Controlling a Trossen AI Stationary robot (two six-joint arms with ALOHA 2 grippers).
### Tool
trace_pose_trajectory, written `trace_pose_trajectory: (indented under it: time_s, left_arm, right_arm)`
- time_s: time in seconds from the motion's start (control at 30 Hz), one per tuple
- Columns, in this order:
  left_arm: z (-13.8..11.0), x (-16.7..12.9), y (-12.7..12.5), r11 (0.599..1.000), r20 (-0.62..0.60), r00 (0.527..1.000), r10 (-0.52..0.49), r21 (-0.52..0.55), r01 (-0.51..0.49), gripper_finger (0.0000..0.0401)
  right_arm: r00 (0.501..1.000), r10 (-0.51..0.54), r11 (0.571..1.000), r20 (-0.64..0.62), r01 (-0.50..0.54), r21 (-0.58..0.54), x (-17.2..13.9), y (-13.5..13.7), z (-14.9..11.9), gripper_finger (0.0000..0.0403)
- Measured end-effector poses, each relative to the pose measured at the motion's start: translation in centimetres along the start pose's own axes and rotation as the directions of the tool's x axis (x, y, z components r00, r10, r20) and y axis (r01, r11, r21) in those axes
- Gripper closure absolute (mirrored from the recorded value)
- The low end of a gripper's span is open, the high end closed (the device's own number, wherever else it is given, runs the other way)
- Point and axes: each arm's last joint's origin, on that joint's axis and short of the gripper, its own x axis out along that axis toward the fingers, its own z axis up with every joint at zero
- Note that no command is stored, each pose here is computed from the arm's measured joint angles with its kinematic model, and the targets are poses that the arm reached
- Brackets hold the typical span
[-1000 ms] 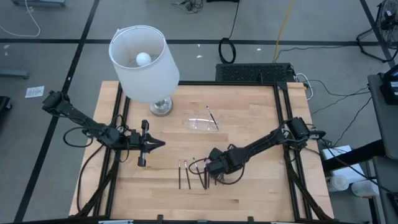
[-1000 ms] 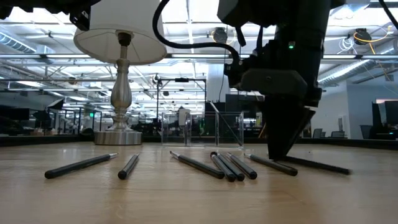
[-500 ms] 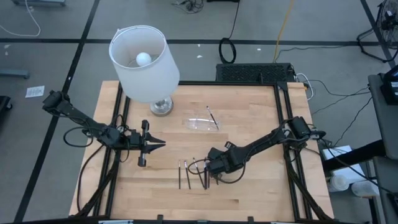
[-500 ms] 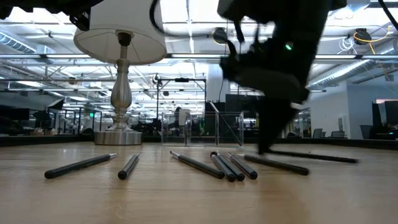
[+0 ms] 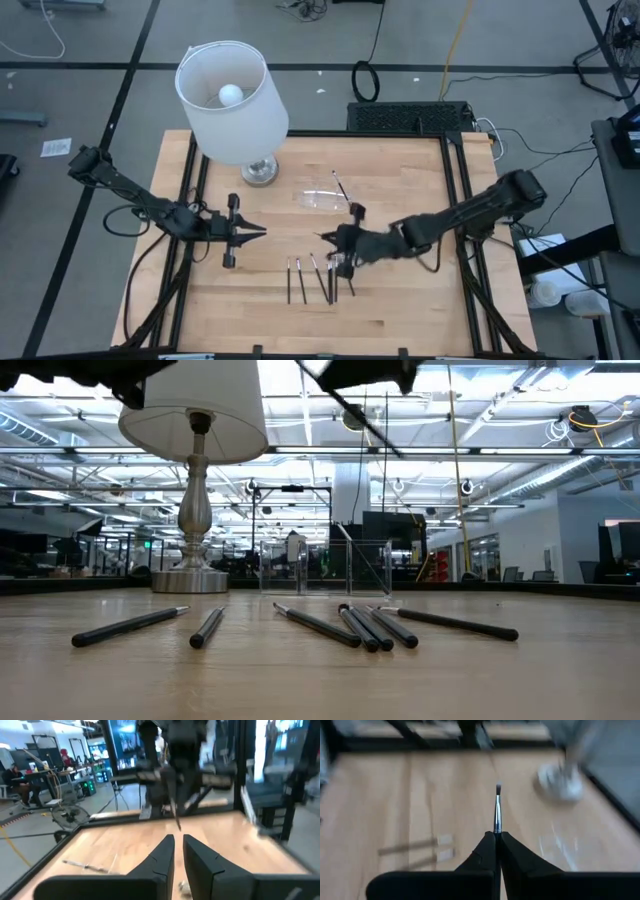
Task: Put items in baskets/containers
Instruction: Put the black eyeshadow brush into the transparent organizer
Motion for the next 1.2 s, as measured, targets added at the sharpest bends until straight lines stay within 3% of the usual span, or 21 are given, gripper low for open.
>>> trace_pose_trajectory:
  time_s: [0.1, 0.23, 0.33, 0.4, 0.5, 0.6, 0.7, 0.83, 1.03, 1.2]
  left_arm:
    - [-0.5, 0.0, -0.1, 1.0, -0.047, 0.999, -0.005, 0.029, 0.007, 0.0352]
    - [-0.7, 0.2, -0.1, 0.997, -0.061, 0.998, 0.001, 0.079, 0.004, 0.0352]
    - [-0.5, 0.6, 0.2, 0.989, -0.032, 0.995, 0.099, 0.117, -0.094, 0.0352]
    - [0.0, 0.9, 0.9, 0.975, 0.018, 0.983, 0.18, 0.129, -0.181, 0.0352]
    - [0.2, 1.4, 2.1, 0.968, 0.042, 0.978, 0.206, 0.136, -0.21, 0.035]
    - [0.0, 1.9, 3.5, 0.976, 0.05, 0.983, 0.177, 0.119, -0.182, 0.0339]
    - [0.5, 2.5, 4.6, 0.992, 0.103, 0.987, 0.12, 0.033, -0.124, 0.0317]
    - [1.0, 4.0, 5.3, 0.998, 0.074, 0.996, 0.059, -0.026, -0.057, 0.0279]
    - [0.5, 7.5, 5.0, 0.998, 0.01, 1.0, 0.026, 0.06, -0.026, 0.0219]
    - [0.0, 8.6, 4.5, 0.988, 0.001, 0.998, -0.065, 0.141, 0.065, 0.0196]
  right_arm:
    - [0.987, 0.062, 0.998, 0.147, -0.057, -0.036, 0.9, -2.4, -0.8, 0.0402]
    - [0.905, 0.181, 0.983, 0.384, -0.163, -0.079, 1.8, -5.6, -2.5, 0.0402]
    - [0.856, 0.204, 0.979, 0.476, -0.188, -0.082, 2.0, -7.6, -3.5, 0.0402]
    - [0.866, 0.192, 0.981, 0.461, -0.175, -0.08, 2.4, -8.4, -4.2, 0.0402]
    - [0.876, 0.21, 0.977, 0.434, -0.177, -0.116, 2.5, -8.4, -4.9, 0.0403]
    - [0.868, 0.244, 0.967, 0.432, -0.185, -0.175, 2.3, -7.7, -5.1, 0.0403]
    - [0.872, 0.26, 0.958, 0.414, -0.181, -0.221, 2.4, -7.1, -5.5, 0.0403]
    - [0.854, 0.27, 0.952, 0.445, -0.168, -0.255, 2.9, -6.6, -5.7, 0.0403]
    - [0.84, 0.259, 0.954, 0.477, -0.143, -0.265, 3.8, -6.5, -6.1, 0.0403]
    - [0.817, 0.234, 0.962, 0.527, -0.116, -0.247, 4.4, -7.0, -5.7, 0.0403]
